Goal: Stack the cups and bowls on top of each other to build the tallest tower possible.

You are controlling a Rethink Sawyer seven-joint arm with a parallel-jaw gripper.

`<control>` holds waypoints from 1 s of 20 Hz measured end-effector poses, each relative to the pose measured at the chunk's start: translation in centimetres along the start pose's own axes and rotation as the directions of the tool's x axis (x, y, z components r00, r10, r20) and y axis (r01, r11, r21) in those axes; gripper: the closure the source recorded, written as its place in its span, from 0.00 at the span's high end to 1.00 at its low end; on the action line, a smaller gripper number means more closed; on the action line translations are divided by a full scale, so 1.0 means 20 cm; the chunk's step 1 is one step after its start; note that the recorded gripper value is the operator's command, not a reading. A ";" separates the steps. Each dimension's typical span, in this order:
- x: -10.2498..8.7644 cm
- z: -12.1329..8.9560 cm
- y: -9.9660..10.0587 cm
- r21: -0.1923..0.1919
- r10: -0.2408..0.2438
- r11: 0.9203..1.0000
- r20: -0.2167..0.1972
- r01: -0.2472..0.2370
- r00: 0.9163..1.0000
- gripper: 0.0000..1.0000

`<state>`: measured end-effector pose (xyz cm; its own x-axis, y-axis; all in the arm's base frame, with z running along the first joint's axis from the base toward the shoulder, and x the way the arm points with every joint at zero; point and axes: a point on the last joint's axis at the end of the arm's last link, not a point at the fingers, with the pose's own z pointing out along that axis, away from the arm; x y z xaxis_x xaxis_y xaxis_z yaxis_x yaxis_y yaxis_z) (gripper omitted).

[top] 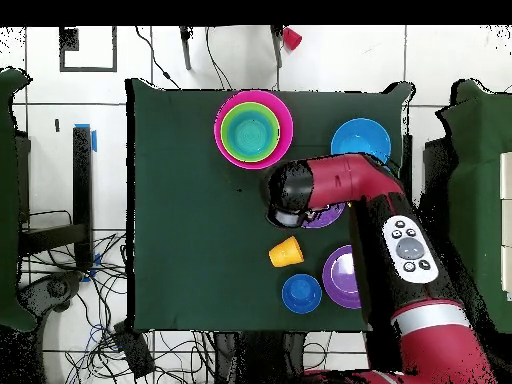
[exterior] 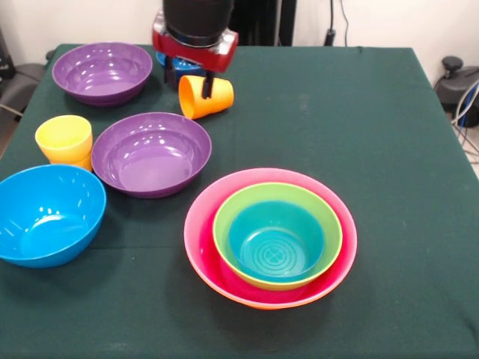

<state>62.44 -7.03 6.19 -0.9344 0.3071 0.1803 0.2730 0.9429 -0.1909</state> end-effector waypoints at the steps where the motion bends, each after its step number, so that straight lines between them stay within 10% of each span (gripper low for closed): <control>1: 0.00 -0.01 0.02 -0.001 -0.005 1.000 0.004 0.005 1.000 1.00; 20: -0.23 -0.02 0.40 -0.131 -0.111 0.984 0.072 0.120 0.991 1.00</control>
<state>69.07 -0.95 4.18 -0.9730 0.1904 0.1301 0.1867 0.9816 -0.0399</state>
